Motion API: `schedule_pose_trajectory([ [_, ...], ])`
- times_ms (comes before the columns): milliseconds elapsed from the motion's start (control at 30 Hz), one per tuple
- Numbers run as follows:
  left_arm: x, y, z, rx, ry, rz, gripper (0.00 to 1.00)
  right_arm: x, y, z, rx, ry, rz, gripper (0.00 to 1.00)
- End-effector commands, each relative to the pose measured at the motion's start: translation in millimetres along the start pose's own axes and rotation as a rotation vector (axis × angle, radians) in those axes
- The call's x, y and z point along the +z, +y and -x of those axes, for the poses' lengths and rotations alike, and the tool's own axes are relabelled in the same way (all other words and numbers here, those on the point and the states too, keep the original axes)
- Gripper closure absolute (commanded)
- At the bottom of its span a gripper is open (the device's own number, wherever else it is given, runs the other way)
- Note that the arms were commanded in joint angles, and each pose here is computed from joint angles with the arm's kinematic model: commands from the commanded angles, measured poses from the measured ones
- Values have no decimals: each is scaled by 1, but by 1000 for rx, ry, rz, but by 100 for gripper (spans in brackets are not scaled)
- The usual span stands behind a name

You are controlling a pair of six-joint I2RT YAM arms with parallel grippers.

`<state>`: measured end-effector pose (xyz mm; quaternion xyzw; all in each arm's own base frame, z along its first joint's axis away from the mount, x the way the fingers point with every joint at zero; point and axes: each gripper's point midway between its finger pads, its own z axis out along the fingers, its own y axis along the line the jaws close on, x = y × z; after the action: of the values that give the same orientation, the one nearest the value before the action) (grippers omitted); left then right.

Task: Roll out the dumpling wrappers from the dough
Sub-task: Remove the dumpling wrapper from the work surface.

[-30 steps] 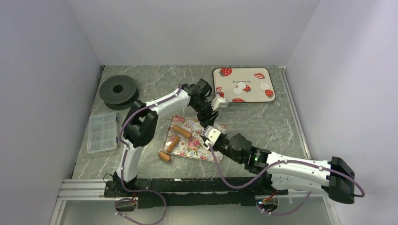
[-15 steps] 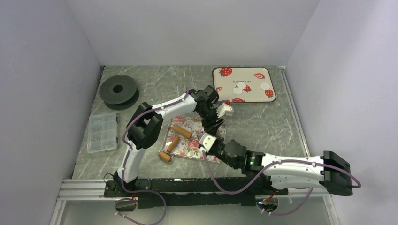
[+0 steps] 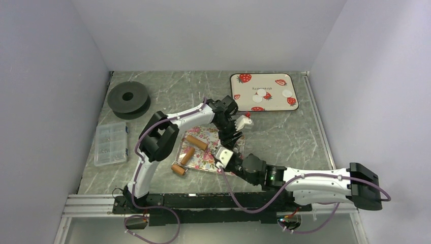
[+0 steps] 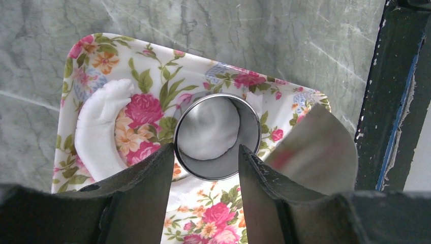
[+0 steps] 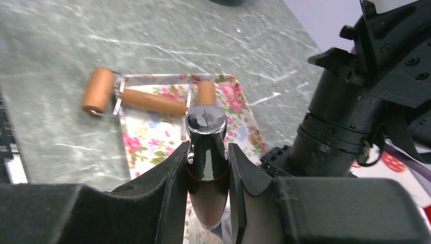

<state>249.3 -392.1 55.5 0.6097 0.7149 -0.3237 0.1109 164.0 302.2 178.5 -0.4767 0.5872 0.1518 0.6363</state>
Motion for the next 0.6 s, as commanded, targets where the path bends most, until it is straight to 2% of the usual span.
schedule_pose_trajectory([
  [0, 3, -4, 4, 34, -11, -8, 46, -10, 13, 28, 161, -116, 86, 100],
  [267, -1, -4, 6, 47, -2, 3, 47, -19, -17, 46, 154, -137, -21, 100],
  [433, -9, -1, 10, 78, -9, 41, 47, -17, -31, 36, 37, -30, -87, 100],
  [567, -6, 3, 7, 78, 6, 53, 53, -15, -32, 28, 1, 15, -108, 100],
])
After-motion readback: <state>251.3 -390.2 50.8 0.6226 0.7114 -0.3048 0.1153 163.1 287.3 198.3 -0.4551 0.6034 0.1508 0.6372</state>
